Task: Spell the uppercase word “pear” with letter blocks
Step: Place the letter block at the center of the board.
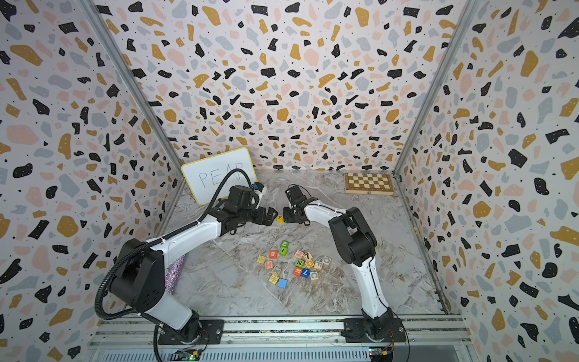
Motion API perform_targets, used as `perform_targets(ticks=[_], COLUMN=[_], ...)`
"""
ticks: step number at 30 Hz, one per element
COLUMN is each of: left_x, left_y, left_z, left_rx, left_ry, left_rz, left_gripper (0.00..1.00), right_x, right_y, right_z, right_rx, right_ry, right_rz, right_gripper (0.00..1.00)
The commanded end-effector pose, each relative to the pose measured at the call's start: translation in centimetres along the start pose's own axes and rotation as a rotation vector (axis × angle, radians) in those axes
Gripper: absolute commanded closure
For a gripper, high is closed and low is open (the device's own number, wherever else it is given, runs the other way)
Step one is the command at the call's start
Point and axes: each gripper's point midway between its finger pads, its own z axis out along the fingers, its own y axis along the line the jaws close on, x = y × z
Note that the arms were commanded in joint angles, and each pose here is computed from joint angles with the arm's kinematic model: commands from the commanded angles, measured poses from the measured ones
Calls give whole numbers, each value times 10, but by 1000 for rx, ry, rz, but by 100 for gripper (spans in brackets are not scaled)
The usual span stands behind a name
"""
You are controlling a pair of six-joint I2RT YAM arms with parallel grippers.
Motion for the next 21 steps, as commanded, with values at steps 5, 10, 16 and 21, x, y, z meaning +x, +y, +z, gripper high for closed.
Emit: perform_targets(ticks=[5,10,16,21], left_x=[-9,-9,-9,-10], left_y=[-3,-3,-3,-4], left_z=[-8,-8,-8,-10], left_rx=[2,2,2,2], left_ry=[-47,-46,-48,-50], left_rz=[10,10,10,9], left_gripper=[1,1,1,1], right_x=[12,11,9,8], right_y=[-5,-1,-1,0], right_z=[-13,-20,-26,-19], right_rx=[50,59,64,57], right_ry=[37,28,9,14], right_rz=[25,20,20,16], right_gripper=[81,77,76,75])
